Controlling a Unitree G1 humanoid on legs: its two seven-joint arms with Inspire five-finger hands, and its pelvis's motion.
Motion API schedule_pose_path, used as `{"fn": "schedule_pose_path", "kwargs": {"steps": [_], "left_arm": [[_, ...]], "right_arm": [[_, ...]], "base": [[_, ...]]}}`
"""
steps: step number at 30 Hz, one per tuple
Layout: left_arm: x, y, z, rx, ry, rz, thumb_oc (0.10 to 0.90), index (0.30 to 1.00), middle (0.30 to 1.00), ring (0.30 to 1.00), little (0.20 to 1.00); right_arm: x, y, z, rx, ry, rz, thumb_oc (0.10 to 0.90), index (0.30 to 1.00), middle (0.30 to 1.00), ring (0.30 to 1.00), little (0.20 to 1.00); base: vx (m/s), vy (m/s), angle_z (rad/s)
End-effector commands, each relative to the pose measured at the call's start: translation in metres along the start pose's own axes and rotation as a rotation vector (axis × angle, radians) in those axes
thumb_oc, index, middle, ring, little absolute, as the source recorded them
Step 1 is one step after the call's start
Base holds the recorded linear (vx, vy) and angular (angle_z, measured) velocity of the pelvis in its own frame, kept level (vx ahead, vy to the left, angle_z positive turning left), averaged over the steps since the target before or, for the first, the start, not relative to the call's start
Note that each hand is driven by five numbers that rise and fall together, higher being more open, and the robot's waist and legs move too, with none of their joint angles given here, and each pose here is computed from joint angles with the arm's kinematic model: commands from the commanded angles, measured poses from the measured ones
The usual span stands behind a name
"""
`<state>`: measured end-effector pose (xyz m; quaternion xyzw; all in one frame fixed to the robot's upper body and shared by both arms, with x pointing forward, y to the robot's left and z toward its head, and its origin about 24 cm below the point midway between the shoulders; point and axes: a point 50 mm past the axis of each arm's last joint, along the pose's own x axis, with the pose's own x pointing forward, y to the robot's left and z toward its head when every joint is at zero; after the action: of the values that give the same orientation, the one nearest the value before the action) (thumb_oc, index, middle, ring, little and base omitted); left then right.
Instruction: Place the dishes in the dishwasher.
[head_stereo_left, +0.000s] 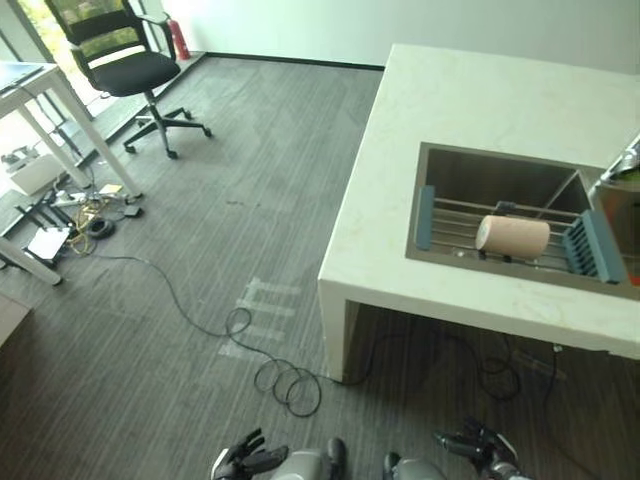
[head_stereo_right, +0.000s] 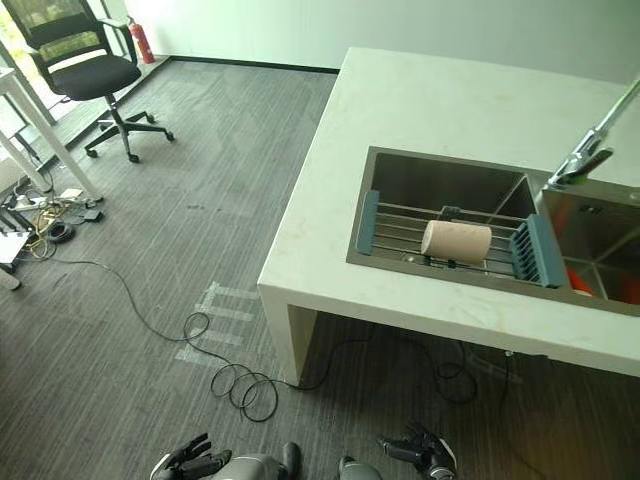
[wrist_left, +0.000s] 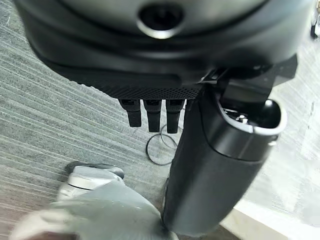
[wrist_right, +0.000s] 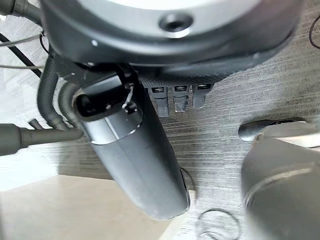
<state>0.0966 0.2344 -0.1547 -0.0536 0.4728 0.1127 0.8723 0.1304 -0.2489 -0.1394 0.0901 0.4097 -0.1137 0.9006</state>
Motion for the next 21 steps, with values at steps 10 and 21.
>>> {"fn": "schedule_pose_path", "kwargs": {"steps": [10,21], "left_arm": [[-0.005,0.006,-0.021,-0.249,0.085,0.133,0.8,0.9,0.9,0.9,0.9],[-0.004,-0.013,-0.025,-0.29,0.103,0.105,0.8,0.9,0.9,0.9,0.9]], "right_arm": [[0.005,-0.011,0.034,-0.137,-0.078,0.038,0.8,0.9,0.9,0.9,0.9],[-0.003,-0.034,0.005,0.17,0.06,-0.183,0.8,0.9,0.9,0.9,0.9]], "base": [[0.26,-0.599,-0.06],[0.08,-0.099,0.09]]}}
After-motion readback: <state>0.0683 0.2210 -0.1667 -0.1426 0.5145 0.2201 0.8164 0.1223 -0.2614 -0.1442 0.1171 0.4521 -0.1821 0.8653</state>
